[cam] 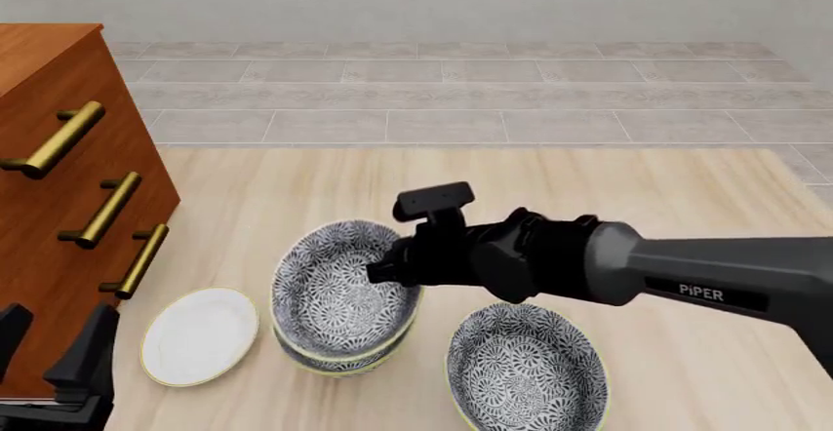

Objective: Stack the bowl at the front on the bowl in the middle.

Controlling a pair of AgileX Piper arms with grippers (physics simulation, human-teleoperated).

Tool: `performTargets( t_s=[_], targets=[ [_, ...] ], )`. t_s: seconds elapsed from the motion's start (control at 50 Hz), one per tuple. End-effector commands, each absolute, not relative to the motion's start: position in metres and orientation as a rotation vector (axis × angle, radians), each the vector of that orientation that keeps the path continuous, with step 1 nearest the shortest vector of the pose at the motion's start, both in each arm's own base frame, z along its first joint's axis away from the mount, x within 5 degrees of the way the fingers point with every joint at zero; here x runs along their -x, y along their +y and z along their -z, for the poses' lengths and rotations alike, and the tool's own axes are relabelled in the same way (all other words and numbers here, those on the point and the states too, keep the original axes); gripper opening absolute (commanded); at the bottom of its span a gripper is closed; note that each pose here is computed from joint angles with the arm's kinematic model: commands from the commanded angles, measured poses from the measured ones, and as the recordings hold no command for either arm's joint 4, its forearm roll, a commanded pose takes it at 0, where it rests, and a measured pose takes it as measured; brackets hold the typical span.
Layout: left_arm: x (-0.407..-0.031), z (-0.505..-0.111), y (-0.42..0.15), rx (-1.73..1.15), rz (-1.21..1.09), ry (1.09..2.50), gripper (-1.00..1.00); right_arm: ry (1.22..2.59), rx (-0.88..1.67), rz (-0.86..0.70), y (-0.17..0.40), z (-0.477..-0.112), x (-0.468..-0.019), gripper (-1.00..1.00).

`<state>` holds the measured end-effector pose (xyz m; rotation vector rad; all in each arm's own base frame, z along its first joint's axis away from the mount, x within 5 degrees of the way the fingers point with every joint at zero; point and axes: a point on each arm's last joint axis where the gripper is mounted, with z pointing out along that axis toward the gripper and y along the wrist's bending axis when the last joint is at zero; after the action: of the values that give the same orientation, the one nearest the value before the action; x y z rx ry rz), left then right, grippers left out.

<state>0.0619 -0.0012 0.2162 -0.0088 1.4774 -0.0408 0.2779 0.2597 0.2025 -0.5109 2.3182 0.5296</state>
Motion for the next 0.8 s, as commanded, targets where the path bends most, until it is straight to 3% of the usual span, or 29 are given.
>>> performTargets(
  t_s=[0.02, 0.6, 0.62, 0.8],
  targets=[
    [-0.0612, -0.2162, -0.0012, 0.008, 0.04, 1.475, 1.0, 2.324, 0.484, -0.552, 0.2621, -0.201, -0.2769, -1.0],
    [-0.0614, -0.2164, -0.0013, 0.008, 0.044, 1.475, 1.0, 2.328, 0.493, -0.554, 0.2649, -0.1955, -0.2758, -1.0],
    [-0.0615, -0.2164, -0.0013, 0.009, 0.044, 1.475, 1.0, 2.324, 0.497, -0.55, 0.2639, -0.1961, -0.2765, 1.0],
    [-0.0619, -0.2165, -0.0013, 0.008, 0.043, 1.475, 1.0, 2.319, 0.504, -0.555, 0.265, -0.1983, -0.274, 1.0]
  ],
)
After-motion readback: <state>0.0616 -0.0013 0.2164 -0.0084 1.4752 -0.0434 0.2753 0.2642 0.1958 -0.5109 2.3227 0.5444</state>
